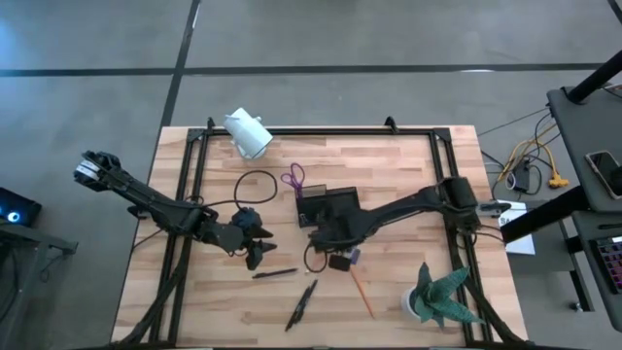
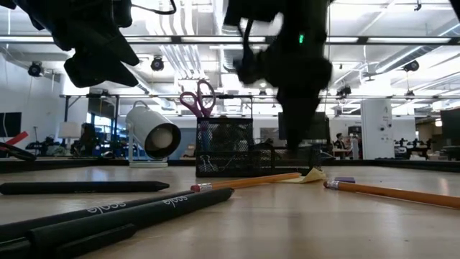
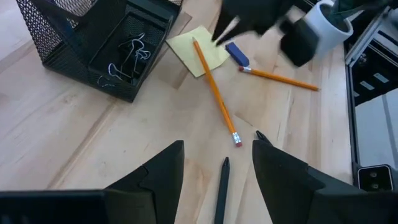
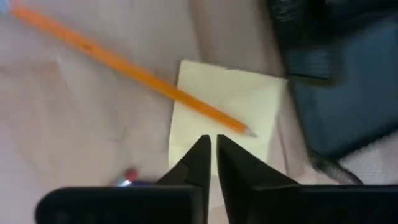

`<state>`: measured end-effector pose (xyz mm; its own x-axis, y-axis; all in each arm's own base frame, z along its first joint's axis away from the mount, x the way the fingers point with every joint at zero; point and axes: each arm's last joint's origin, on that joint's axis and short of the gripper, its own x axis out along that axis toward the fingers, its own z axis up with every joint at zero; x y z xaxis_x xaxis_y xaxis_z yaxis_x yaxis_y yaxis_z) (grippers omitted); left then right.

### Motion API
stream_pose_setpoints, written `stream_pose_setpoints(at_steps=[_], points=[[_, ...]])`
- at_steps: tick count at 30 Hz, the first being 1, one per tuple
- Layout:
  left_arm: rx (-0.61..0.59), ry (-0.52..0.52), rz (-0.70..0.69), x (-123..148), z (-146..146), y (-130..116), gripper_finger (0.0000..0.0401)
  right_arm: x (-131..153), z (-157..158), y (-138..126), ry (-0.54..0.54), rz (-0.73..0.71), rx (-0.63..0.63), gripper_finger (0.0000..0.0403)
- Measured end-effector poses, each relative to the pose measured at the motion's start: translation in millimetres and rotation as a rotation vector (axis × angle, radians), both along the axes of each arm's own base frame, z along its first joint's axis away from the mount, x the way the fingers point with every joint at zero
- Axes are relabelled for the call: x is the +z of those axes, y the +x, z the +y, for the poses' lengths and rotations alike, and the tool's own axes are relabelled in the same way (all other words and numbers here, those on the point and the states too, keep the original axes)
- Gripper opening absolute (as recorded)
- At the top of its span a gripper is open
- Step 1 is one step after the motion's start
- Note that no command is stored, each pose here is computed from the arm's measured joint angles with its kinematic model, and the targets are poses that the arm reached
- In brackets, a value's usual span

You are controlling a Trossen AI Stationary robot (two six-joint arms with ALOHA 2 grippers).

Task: Pick and place office supplies into organizer
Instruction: Put the top orange pencil into the black desk organizer

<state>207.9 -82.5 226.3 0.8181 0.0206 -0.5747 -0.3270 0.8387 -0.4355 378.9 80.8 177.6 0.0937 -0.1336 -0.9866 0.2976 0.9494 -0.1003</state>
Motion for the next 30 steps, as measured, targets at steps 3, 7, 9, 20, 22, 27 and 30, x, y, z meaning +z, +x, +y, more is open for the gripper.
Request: stream_pose_setpoints(at_steps=[3,7,9,20,22,27,30], points=[[-0.002,-0.001,0.001,0.0,-0.1,0.0,0.0173,9.1,-9.1,-7.8,-0.012,-0.029,-0.171,0.0010],[-0.002,-0.001,0.000,0.0,-0.1,0.0,0.0173,-1.9,-27.9,-20.3,0.100,-0.039,-0.370,0.0009],[-0.001,-0.001,0.001,-0.1,0.0,0.0,0.0173,-4.1,-32.5,-26.1,0.209,-0.078,-0.406,0.0008],[0.006,0.002,0.000,-0.2,1.1,0.3,0.0173,-18.8,-42.0,-46.1,0.264,-0.146,-0.461,0.0008],[0.007,0.002,0.001,-0.3,1.3,0.4,0.0173,-18.2,-44.1,-44.2,0.238,-0.174,-0.479,0.0008],[0.007,0.002,0.001,-0.3,1.3,0.4,0.0173,-15.0,-45.4,-40.4,0.164,-0.221,-0.495,0.0008],[0.007,0.002,0.001,-0.3,1.3,0.4,0.0173,-14.9,-45.8,-40.4,0.165,-0.220,-0.489,0.0008]])
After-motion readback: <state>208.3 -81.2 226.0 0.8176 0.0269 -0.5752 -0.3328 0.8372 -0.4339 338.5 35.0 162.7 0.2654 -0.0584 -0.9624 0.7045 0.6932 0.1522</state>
